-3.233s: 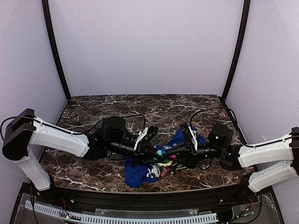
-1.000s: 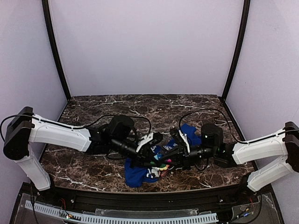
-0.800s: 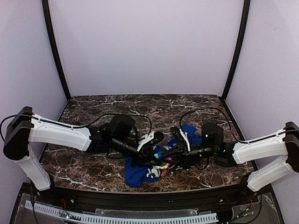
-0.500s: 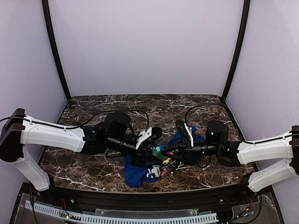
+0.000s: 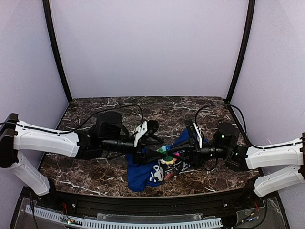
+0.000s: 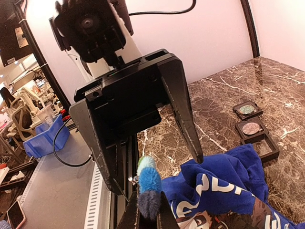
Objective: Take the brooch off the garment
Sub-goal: Close the brooch onto the crumpled clothing.
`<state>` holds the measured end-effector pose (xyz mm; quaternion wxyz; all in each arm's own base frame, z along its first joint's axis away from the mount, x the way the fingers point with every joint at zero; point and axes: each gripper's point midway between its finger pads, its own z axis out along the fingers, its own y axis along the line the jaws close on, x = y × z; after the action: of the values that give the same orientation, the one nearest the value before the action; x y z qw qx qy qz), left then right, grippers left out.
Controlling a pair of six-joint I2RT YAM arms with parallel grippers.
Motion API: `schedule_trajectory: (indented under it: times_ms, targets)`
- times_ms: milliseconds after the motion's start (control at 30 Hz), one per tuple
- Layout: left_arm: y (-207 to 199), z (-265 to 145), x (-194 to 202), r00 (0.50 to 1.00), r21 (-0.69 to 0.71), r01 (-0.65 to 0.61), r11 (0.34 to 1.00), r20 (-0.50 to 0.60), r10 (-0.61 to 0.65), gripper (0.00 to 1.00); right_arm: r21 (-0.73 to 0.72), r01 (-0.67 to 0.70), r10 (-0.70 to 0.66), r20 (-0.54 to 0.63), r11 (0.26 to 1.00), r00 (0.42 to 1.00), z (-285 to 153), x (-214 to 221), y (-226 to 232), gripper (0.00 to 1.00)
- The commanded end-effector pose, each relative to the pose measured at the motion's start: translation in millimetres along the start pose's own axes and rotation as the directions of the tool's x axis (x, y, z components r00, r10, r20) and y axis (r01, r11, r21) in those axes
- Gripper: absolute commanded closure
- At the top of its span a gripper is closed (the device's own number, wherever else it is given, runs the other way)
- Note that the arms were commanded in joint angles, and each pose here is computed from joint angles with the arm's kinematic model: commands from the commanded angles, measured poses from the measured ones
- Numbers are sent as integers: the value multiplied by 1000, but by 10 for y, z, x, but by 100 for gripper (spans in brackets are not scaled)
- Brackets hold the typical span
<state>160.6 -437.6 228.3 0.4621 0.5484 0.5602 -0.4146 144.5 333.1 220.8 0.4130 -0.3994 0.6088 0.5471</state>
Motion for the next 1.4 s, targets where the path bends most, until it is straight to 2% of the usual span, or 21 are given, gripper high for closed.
schedule_trajectory:
  times_ms: [0, 233, 433, 633, 867, 1367]
  targets:
    - [18, -49, -150, 999, -20, -16, 1000, 49, 17, 45, -14, 14, -13, 27, 1000, 1000, -28, -50, 34, 100]
    - [-53, 17, -120, 999, 37, -4, 999, 37, 2, 41, -18, 22, -22, 19, 1000, 1000, -8, -49, 29, 100]
    - [-69, 34, -109, 999, 50, -11, 999, 33, 9, 32, -16, 28, -28, 17, 999, 999, 0, -56, 23, 100]
    - [-6, 94, -130, 999, 31, -1, 1000, 32, 0, 31, -15, 30, -30, 18, 999, 999, 6, -58, 17, 100]
    - [14, 118, -125, 1000, 28, 6, 1000, 30, -7, 37, -13, 32, -32, 17, 999, 999, 2, -55, 15, 100]
    - [-90, 112, -94, 1000, 86, 4, 996, 29, -6, 61, -30, 46, -46, 2, 998, 999, -15, -22, 55, 100]
